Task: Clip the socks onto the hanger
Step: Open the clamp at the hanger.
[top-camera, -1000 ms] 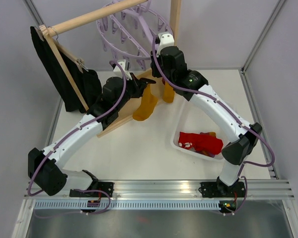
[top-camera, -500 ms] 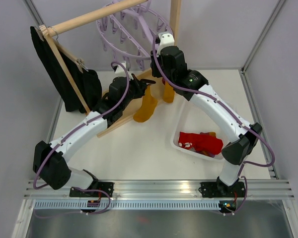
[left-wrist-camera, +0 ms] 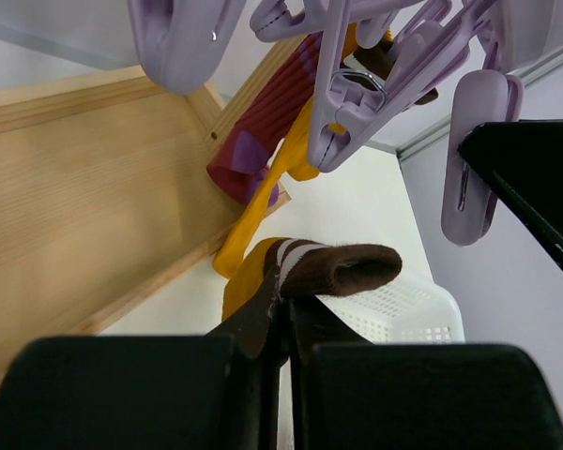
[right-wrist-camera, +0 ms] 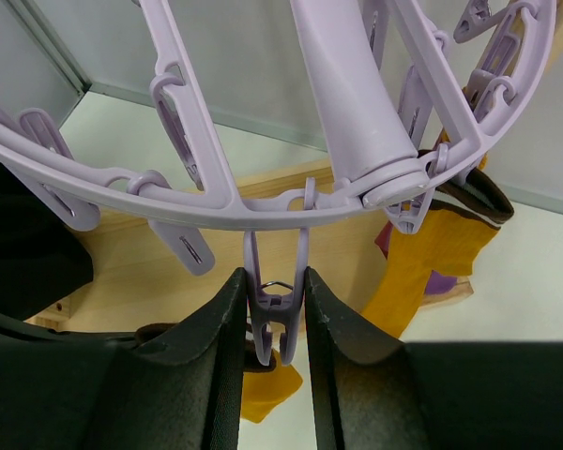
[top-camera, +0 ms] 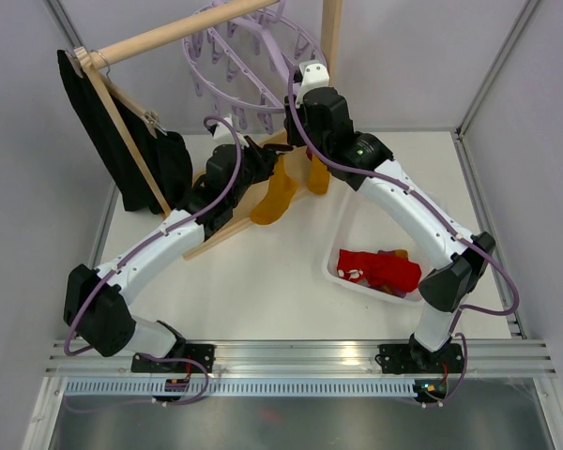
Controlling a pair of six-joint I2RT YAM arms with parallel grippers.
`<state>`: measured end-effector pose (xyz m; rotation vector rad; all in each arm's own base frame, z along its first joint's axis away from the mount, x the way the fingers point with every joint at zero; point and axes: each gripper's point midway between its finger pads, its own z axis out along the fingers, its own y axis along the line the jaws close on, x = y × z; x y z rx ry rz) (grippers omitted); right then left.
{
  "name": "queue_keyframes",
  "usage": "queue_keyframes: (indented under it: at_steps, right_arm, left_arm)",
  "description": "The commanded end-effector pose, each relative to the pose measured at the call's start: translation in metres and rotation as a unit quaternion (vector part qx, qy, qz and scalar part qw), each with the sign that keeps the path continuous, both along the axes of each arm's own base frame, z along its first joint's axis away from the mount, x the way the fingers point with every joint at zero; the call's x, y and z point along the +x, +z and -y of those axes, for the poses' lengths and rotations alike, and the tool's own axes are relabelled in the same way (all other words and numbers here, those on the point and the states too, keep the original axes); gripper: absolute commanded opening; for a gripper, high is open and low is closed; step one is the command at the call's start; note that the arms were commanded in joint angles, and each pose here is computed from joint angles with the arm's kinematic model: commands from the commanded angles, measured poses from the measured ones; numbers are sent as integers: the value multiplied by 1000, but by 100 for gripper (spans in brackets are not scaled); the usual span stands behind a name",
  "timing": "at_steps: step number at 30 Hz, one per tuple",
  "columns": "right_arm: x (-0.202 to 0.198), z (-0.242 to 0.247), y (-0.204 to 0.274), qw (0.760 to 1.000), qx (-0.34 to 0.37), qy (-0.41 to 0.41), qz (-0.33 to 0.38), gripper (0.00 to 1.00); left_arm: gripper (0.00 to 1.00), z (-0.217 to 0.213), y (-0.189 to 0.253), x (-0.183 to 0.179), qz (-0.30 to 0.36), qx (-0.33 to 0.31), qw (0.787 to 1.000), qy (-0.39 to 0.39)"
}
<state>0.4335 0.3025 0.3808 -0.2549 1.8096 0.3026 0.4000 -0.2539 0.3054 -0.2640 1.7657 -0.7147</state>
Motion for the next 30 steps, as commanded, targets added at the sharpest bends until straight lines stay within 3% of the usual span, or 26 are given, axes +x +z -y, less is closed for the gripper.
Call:
queue_keyframes:
  at_steps: [1,30]
  right_arm:
    - [5,2,35,998,41,-5,47,0]
    - [9,-2,26,998,39,-4,40,0]
  left_arm:
    - [2,6,31,6,28,-47,998,7]
    - [2,10,58,6,56,-66,996,-4]
